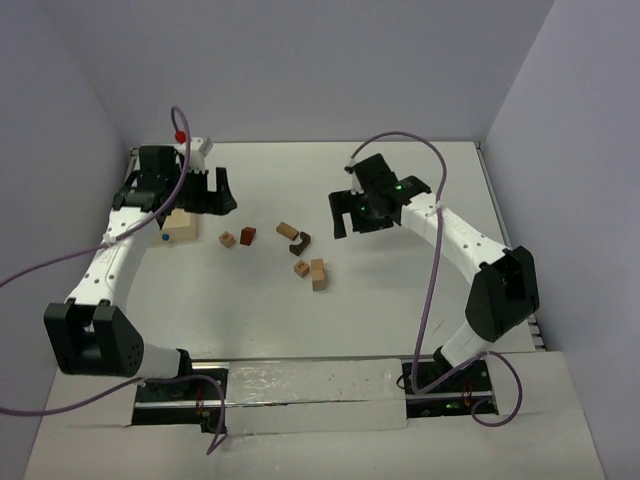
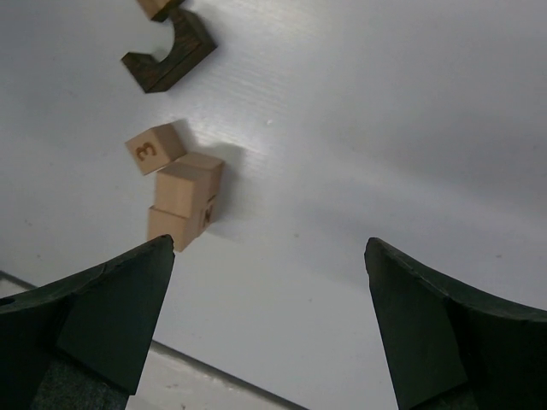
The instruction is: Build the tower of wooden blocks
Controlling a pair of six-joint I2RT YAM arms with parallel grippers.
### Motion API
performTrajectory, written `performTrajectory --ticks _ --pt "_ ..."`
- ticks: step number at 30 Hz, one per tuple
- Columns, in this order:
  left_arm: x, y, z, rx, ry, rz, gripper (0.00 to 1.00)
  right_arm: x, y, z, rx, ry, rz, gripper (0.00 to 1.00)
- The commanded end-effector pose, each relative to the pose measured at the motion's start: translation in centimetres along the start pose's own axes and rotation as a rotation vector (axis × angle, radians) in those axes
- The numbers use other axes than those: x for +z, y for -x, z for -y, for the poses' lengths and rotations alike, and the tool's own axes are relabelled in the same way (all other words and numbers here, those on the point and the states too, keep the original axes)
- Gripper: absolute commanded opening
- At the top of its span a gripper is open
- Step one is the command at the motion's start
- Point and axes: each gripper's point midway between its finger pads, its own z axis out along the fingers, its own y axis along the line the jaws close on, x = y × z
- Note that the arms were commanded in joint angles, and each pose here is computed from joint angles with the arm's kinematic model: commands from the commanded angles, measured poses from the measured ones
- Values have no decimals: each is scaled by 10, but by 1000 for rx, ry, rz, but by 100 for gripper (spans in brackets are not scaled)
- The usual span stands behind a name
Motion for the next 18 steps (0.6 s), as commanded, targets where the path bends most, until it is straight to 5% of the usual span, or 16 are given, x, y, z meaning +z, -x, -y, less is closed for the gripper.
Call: performTrajectory --ticks 1,10,16,18 --pt "-33 -19 -1 -8 46 50 99 -3 5 -11 38 -103 34 100" --pt "-49 -71 16 81 -31 20 99 16 -5 -39 -71 -56 -1 100" --pt "-47 -93 74 337 -412 91 71 -3 17 -6 -93 -47 55 100" --pt "-46 -90 96 478 -562 108 69 -6 15 3 -61 38 21 100"
